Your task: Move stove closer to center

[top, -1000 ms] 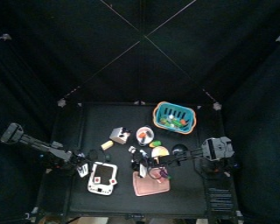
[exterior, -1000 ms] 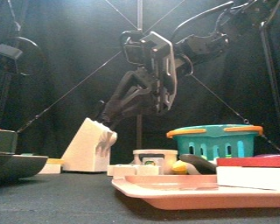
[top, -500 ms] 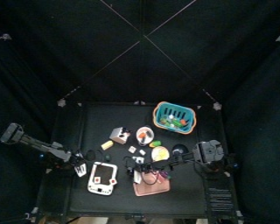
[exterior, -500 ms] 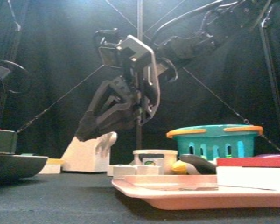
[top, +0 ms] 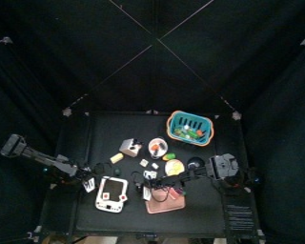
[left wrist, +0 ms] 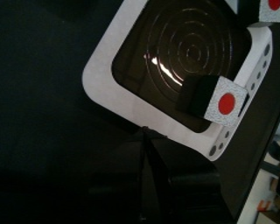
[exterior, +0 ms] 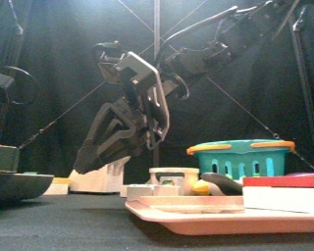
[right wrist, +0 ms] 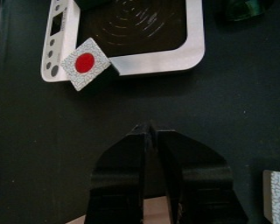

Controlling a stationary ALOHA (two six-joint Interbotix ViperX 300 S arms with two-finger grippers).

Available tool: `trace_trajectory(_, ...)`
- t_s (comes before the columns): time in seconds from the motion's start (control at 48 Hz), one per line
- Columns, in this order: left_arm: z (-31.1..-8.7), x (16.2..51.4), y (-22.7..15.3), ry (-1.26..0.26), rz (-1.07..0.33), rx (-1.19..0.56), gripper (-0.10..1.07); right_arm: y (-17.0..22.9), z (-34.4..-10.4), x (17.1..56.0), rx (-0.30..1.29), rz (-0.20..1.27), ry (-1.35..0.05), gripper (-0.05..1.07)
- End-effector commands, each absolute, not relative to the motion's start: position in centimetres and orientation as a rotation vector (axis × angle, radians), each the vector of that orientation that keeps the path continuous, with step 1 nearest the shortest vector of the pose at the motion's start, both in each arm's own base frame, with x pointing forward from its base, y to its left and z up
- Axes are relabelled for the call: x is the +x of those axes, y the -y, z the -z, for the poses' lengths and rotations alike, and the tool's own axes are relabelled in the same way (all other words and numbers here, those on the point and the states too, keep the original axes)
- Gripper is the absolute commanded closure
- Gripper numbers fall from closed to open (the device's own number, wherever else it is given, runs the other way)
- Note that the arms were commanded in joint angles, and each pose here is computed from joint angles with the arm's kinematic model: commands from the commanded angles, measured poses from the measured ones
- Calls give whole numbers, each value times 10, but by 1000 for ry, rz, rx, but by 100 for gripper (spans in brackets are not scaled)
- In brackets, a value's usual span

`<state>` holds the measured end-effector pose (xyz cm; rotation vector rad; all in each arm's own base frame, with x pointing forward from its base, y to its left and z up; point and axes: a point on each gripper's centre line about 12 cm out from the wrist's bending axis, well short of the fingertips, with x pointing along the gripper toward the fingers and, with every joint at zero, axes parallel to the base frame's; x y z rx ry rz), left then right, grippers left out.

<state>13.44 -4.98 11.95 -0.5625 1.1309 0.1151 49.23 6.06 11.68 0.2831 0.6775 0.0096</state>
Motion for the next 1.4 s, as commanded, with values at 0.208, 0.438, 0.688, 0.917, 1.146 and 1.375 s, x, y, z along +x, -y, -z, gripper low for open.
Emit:
trace_trajectory(0.208,-115,142,51,-1111,-113,-567,50,-65,-132,510,287,-23,-625,49)
trace_trajectory(0.438,-112,146,52,-1114,-116,-561,50,-65,-127,516,282,-11,-650,49)
trace_trajectory(0.688,-114,148,53,-1110,-115,-566,50,-65,-126,519,276,0,-672,49)
trace_trajectory(0.917,-118,148,53,-1129,-119,-556,50,-66,-126,518,279,-1,-674,49)
trace_trajectory(1.146,-125,145,51,-1198,-147,-518,50,-66,-128,519,281,-1,-669,49)
trace_trajectory(1.375,-123,145,50,-1187,-151,-527,50,-67,-128,520,281,-5,-664,49)
